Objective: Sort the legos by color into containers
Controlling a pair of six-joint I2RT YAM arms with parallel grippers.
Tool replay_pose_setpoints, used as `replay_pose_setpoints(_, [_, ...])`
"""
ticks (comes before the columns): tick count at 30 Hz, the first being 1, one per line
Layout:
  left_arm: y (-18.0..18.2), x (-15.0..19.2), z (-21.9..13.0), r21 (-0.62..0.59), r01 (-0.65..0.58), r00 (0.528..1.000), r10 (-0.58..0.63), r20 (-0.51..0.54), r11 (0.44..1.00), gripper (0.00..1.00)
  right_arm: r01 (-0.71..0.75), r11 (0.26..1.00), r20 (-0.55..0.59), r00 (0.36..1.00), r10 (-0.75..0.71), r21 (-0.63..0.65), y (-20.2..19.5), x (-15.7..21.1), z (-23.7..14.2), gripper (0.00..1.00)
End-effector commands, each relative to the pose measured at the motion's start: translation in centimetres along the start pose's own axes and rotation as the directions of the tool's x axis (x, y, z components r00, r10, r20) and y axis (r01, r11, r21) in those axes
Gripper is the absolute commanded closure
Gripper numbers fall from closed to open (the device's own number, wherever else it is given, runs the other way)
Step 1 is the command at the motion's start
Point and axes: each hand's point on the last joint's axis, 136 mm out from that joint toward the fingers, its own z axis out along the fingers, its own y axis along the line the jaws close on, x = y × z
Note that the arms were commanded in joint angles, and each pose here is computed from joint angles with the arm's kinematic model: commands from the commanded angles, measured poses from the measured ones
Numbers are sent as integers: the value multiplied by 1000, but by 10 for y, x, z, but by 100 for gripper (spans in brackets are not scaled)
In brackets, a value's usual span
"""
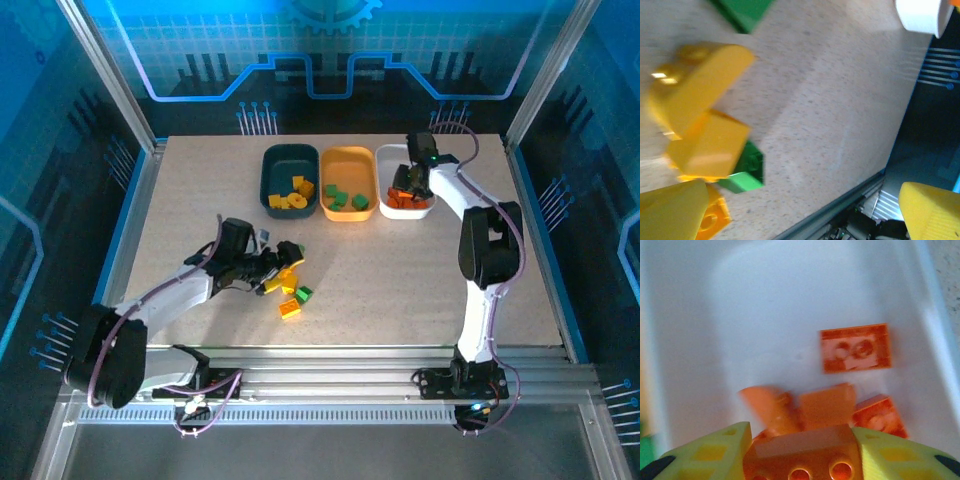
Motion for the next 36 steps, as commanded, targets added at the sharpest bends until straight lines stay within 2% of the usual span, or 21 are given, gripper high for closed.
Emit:
replay_pose_setpoints(1, [-37,-5,0,66,-104,994,106,-22,992,1,21,998,-21,1000,-23,-61,16,-5,9,52])
replay_pose_setpoints(4, [-47,-11,-1,64,-116,993,117,-20,991,1,24,999,-19,1000,-24,-45,13,-14,14,39])
replay_pose_setpoints(7, [-51,-14,-2,57,-127,992,129,-16,990,1,26,999,25,999,-25,-39,12,-26,-4,29])
replay_pose_setpoints(11, [-50,-17,-8,28,-136,991,135,8,990,1,31,995,147,989,-17,-92,18,-34,-63,23])
replay_pose_setpoints(13, [-46,-22,-14,13,-131,991,130,41,991,1,53,991,190,981,-29,-123,26,-24,-92,22])
replay_pose_setpoints(16, [-33,-35,-24,-14,-84,989,85,119,996,1,134,969,215,973,-88,-209,65,19,-130,23])
replay_pose_setpoints(18, [-10,-46,-33,-42,17,982,-9,189,999,1,263,930,206,955,-213,-256,106,70,-145,24])
replay_pose_setpoints(23, [51,-52,-50,-32,246,931,-227,285,969,1,468,804,90,878,-470,-368,175,204,-148,26])
replay_pose_setpoints(27, [77,-36,-57,-32,296,913,-273,303,955,1,568,694,42,786,-616,-443,202,281,-151,27])
replay_pose_setpoints(30, [84,-23,-61,-26,301,909,-278,311,953,1,625,620,-9,701,-713,-473,210,320,-144,27])
replay_pose_setpoints(32, [89,-16,-63,-16,304,906,-284,314,952,1,657,606,-29,667,-744,-449,209,336,-136,28])
replay_pose_setpoints(36, [99,-4,-64,-18,309,905,-288,313,951,1,647,647,-57,688,-723,-405,205,341,-117,30])
